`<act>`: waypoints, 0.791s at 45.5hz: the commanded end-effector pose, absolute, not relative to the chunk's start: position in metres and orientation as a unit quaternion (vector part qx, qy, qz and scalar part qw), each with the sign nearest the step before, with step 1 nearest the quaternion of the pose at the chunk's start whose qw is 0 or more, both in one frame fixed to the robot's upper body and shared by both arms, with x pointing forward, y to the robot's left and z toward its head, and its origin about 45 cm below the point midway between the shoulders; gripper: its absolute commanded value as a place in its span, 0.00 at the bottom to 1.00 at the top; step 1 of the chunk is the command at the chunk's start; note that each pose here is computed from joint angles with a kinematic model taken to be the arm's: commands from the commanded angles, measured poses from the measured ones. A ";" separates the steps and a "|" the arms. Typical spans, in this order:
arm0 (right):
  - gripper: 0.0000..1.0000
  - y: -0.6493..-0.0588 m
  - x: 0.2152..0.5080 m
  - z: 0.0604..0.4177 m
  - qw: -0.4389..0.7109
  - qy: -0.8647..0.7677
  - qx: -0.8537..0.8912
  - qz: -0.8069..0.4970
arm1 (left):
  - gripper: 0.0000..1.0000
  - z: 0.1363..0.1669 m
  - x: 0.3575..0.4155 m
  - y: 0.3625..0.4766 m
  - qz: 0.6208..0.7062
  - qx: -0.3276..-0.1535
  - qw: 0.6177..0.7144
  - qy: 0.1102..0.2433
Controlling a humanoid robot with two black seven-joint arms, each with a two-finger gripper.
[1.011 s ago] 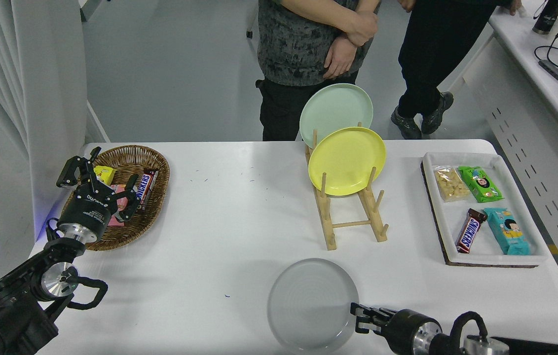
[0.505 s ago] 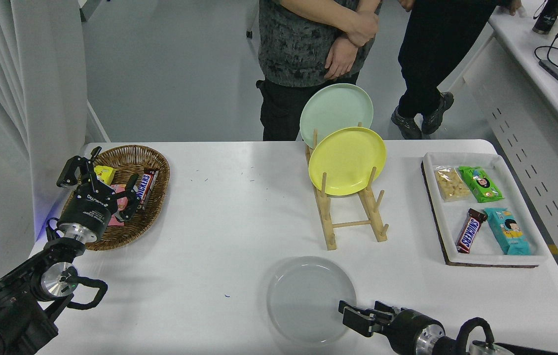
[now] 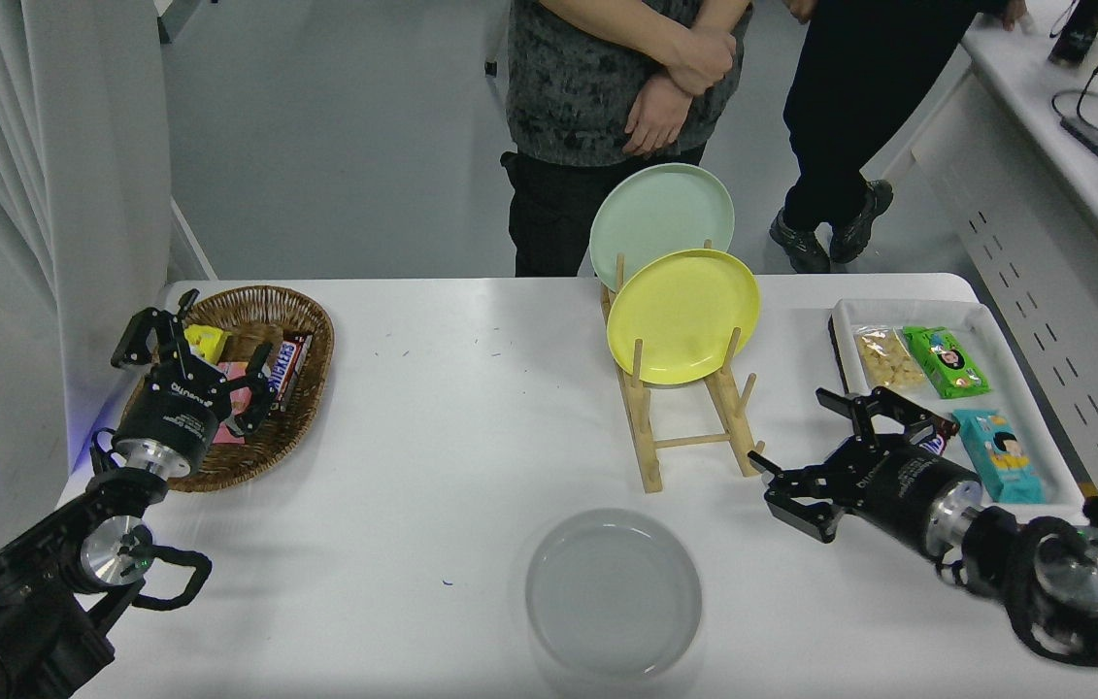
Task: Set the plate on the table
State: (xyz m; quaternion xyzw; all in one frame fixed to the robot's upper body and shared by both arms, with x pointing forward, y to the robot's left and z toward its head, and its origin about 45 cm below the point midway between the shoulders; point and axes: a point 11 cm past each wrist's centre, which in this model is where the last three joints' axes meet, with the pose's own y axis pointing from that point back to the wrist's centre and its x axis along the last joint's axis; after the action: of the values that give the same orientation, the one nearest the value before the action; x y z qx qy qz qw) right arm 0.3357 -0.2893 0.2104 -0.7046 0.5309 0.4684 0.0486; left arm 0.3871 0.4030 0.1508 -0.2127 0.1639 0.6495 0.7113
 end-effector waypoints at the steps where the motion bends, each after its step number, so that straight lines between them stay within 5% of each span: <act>1: 1.00 -0.289 0.360 0.245 -0.037 0.503 -0.803 0.318 | 0.98 0.1509 0.3872 0.403 0.650 -0.212 0.711 0.163; 14: 1.00 -0.292 0.386 0.254 -0.112 0.473 -0.859 0.160 | 0.98 0.1511 0.3872 0.403 0.649 -0.214 0.711 0.163; 36: 1.00 -0.379 0.473 0.284 -0.161 0.580 -0.796 -0.071 | 0.98 0.1511 0.3872 0.403 0.649 -0.214 0.711 0.163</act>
State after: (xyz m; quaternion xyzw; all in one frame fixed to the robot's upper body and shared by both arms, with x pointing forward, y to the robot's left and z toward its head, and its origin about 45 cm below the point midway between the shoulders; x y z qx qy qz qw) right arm 0.4399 -0.3444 0.2675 -0.8307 0.5368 0.0295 -0.1446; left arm 0.3872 0.4030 0.1510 -0.2129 0.1634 0.6495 0.7114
